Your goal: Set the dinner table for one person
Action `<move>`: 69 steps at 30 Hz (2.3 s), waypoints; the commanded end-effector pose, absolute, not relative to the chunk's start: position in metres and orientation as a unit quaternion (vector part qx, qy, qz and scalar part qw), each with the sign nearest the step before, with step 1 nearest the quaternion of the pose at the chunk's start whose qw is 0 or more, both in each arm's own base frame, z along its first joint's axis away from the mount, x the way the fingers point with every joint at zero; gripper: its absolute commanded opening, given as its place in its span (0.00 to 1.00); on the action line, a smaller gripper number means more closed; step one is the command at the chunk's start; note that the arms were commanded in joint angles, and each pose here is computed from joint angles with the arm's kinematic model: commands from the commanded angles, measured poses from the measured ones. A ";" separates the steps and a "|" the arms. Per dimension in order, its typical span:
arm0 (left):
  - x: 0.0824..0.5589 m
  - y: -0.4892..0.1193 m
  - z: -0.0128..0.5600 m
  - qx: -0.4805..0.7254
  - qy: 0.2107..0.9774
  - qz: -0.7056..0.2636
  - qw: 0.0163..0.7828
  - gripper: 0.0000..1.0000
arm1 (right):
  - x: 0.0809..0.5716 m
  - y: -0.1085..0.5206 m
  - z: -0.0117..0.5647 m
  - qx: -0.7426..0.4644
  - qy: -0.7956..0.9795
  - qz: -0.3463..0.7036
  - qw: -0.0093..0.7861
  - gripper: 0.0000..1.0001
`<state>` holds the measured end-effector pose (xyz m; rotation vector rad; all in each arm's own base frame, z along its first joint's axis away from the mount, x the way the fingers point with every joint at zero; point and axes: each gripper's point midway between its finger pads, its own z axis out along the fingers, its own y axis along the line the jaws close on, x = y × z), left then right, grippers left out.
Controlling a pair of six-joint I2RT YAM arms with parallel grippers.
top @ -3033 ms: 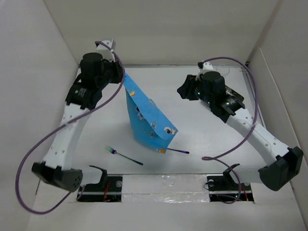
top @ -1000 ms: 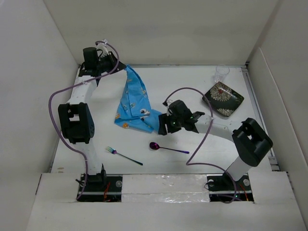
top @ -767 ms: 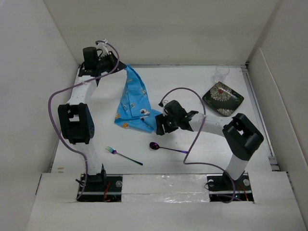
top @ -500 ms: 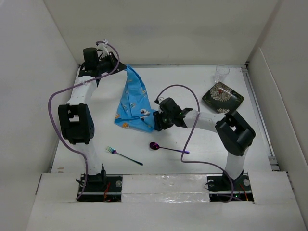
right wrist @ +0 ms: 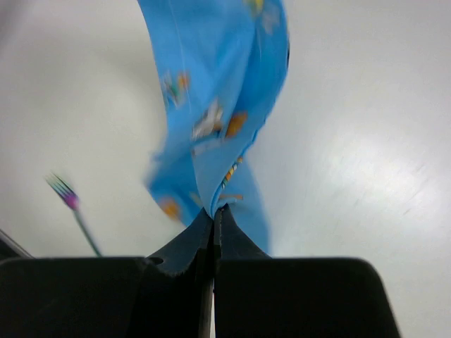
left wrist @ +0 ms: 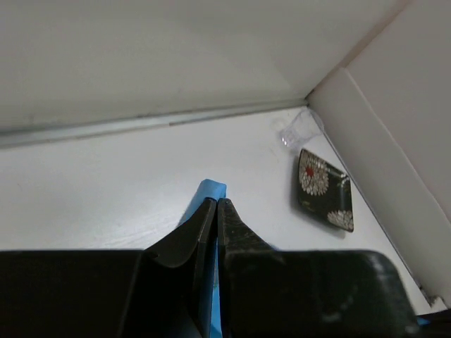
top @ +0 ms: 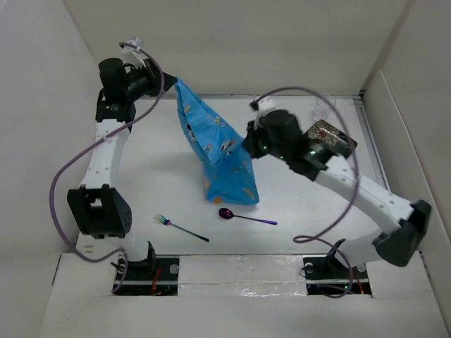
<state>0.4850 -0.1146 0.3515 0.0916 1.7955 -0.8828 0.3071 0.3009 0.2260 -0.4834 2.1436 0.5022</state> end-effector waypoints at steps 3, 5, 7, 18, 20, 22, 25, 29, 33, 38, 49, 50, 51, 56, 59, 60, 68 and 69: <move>0.430 -0.081 0.476 0.026 0.666 -0.274 0.693 0.00 | 0.281 0.232 0.421 -0.142 0.769 0.202 0.590 0.00; 0.413 -0.067 0.487 0.009 0.653 -0.240 0.718 0.00 | 0.268 0.218 0.466 -0.125 0.742 0.225 0.619 0.00; 0.397 -0.053 0.494 -0.015 0.636 -0.210 0.742 0.00 | 0.253 0.205 0.500 -0.114 0.716 0.248 0.643 0.00; 0.387 -0.030 0.441 -0.029 0.687 -0.130 0.714 0.00 | 0.267 0.169 0.549 -0.052 0.682 0.247 0.687 0.00; 0.391 -0.032 0.433 -0.034 0.701 -0.136 0.699 0.00 | 0.283 0.173 0.543 -0.050 0.688 0.256 0.677 0.00; 0.389 -0.029 0.434 -0.042 0.702 -0.132 0.698 0.00 | 0.289 0.171 0.548 -0.046 0.684 0.263 0.679 0.00; 0.380 -0.021 0.445 -0.053 0.701 -0.113 0.702 0.00 | 0.291 0.168 0.553 -0.047 0.682 0.263 0.680 0.00; 0.359 -0.010 0.456 -0.085 0.709 -0.087 0.695 0.00 | 0.268 0.176 0.539 -0.077 0.700 0.295 0.646 0.00; 0.344 -0.010 0.464 -0.102 0.706 -0.086 0.696 0.00 | 0.247 0.182 0.521 -0.092 0.708 0.319 0.623 0.00; 0.339 0.000 0.456 -0.124 0.713 -0.060 0.688 0.00 | 0.261 0.178 0.494 -0.074 0.729 0.304 0.609 0.00; 0.382 0.009 0.414 -0.131 0.749 -0.021 0.649 0.00 | 0.352 0.158 0.429 -0.014 0.783 0.258 0.565 0.00; 0.401 0.007 0.399 -0.128 0.763 -0.021 0.634 0.00 | 0.379 0.161 0.414 -0.008 0.785 0.255 0.564 0.00; 0.414 0.006 0.393 -0.126 0.767 -0.022 0.628 0.00 | 0.397 0.162 0.391 -0.001 0.796 0.251 0.552 0.00; 0.523 -0.001 0.302 -0.120 0.822 -0.032 0.555 0.00 | 0.498 0.159 0.323 0.021 0.824 0.224 0.520 0.00; 0.579 -0.003 0.252 -0.122 0.853 -0.026 0.507 0.00 | 0.552 0.157 0.269 0.031 0.852 0.209 0.480 0.00; 0.590 -0.002 0.246 -0.122 0.857 -0.023 0.500 0.00 | 0.567 0.161 0.226 0.035 0.871 0.204 0.445 0.00; 0.608 0.008 0.216 -0.171 0.863 -0.017 0.476 0.66 | 0.627 0.157 0.229 0.054 0.860 0.198 0.467 0.60; 0.600 0.008 0.224 -0.176 0.863 -0.016 0.474 0.66 | 0.625 0.157 0.233 0.051 0.860 0.197 0.467 0.66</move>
